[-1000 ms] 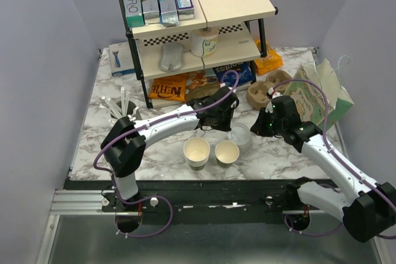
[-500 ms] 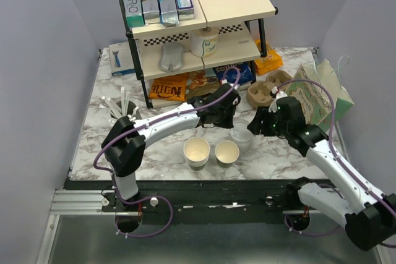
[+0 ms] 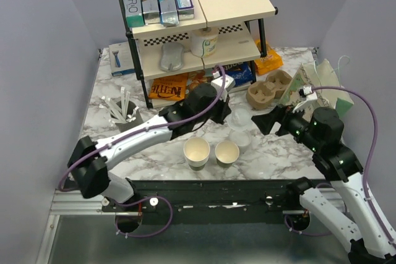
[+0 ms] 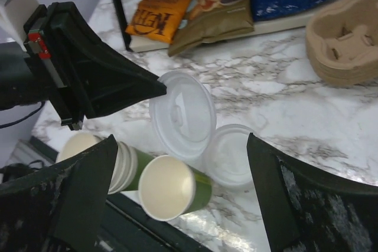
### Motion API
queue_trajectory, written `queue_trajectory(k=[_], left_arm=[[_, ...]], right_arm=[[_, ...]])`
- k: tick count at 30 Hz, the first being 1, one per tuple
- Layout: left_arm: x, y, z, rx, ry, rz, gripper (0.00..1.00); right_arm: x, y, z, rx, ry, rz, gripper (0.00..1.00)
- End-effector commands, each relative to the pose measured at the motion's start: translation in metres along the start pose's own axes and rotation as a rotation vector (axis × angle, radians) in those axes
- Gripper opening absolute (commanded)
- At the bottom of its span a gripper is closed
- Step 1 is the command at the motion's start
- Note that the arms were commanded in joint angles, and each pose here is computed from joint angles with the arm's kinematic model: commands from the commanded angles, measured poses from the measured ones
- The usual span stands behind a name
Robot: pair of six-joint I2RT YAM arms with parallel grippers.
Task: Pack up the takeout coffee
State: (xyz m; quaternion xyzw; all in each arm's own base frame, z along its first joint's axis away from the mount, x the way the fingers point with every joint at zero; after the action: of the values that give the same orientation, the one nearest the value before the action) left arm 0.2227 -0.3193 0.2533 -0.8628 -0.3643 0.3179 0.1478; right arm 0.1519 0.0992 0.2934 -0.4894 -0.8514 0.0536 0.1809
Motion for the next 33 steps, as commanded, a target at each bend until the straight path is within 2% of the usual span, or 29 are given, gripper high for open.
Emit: queue_trajectory(k=[1,2,8,12,13,16,17,20,24,26,30,33], left_arm=[[-0.01,-0.036,-0.028,-0.311,0.232,0.182,0.0],[-0.004,-0.037,-0.023,-0.357,0.295,0.19,0.0],[0.002,-0.07,-0.018,-0.67,0.438,0.278,0.0],[0.005,-0.084,-0.022,-0.807,0.573,0.222,0.0],[0.004,-0.086,-0.021,-0.835,0.606,0.219,0.0],[0.005,-0.101,-0.016,-1.021,0.689,0.229,0.0],[0.006,-0.114,-0.016,-1.143,0.683,0.242,0.0],[0.006,-0.124,-0.018,-1.267,0.741,0.192,0.0],[-0.001,-0.112,-0.019,-1.302,0.845,0.114,0.0],[-0.003,-0.12,-0.021,-1.398,0.838,0.099,0.0],[-0.016,-0.109,-0.018,-1.386,0.901,0.098,0.0],[-0.021,-0.109,-0.022,-1.398,0.891,0.095,0.0]], right_arm=[[0.023,-0.019,-0.014,0.033,0.076,-0.15,1.0],[0.027,-0.022,-0.015,0.056,0.116,-0.174,1.0],[0.048,-0.038,-0.024,0.15,0.214,-0.32,1.0],[0.06,-0.039,-0.03,0.219,0.293,-0.419,1.0],[0.062,-0.039,-0.03,0.236,0.316,-0.429,1.0],[0.065,-0.034,-0.031,0.305,0.422,-0.429,1.0],[0.067,-0.033,-0.031,0.335,0.482,-0.433,1.0],[0.068,-0.031,-0.038,0.326,0.572,-0.383,1.0],[0.069,-0.033,-0.049,0.267,0.654,-0.353,1.0],[0.07,-0.032,-0.053,0.244,0.69,-0.344,1.0],[0.07,-0.023,-0.05,0.259,0.792,-0.365,0.98],[0.072,-0.02,-0.05,0.265,0.812,-0.404,0.95]])
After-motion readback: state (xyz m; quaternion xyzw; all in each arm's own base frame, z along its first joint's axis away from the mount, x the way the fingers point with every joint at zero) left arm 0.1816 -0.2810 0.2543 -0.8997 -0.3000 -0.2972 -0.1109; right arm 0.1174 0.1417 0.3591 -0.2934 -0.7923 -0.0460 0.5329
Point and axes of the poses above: each gripper's point midway between its finger pads, its own y axis out along the fingers, its own x axis along the line the jaws close on, z = x × y, the point moved 8 cm from there along -y, back along the fingers, and after that the axes turned 11 degrees about -y, right-handed, at the moved point
